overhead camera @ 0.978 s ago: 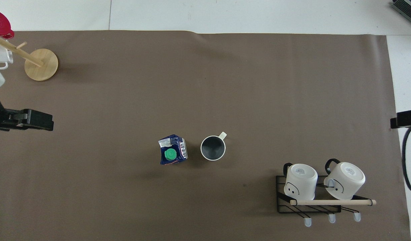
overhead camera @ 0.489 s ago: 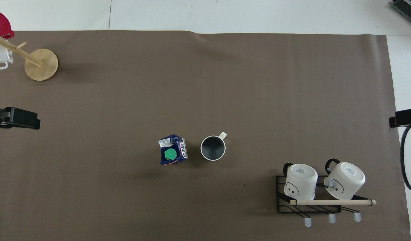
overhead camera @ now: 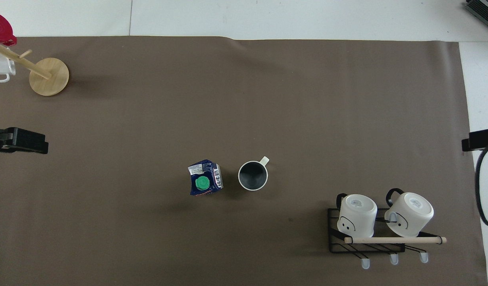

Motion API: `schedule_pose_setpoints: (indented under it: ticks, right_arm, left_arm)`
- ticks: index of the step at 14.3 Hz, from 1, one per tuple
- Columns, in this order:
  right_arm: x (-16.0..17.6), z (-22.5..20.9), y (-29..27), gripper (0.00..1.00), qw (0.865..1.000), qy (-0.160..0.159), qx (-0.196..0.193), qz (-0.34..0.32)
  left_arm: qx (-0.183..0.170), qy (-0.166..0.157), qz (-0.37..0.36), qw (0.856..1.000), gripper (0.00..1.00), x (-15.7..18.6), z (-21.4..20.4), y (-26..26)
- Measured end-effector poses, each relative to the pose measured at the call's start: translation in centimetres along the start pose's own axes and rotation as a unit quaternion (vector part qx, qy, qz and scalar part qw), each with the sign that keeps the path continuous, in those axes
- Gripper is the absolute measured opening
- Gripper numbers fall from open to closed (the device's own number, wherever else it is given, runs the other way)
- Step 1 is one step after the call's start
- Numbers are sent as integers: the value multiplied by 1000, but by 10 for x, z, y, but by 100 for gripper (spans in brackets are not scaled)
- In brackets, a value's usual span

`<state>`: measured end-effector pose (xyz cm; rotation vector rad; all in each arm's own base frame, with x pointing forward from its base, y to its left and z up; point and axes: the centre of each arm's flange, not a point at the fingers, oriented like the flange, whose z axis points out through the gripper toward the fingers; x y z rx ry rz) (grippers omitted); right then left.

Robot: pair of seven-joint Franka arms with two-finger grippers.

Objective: Place cup and milk on table

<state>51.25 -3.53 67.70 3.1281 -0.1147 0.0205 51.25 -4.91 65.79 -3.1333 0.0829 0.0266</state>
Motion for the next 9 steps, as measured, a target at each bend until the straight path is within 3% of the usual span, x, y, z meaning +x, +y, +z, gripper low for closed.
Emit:
schedule_pose_setpoints:
  ticks: [9]
  right_arm:
    - [0, 0, 0, 100, 1000, 0, 0, 0]
  left_arm:
    - [0, 1, 18, 1000, 100, -1, -1, 3]
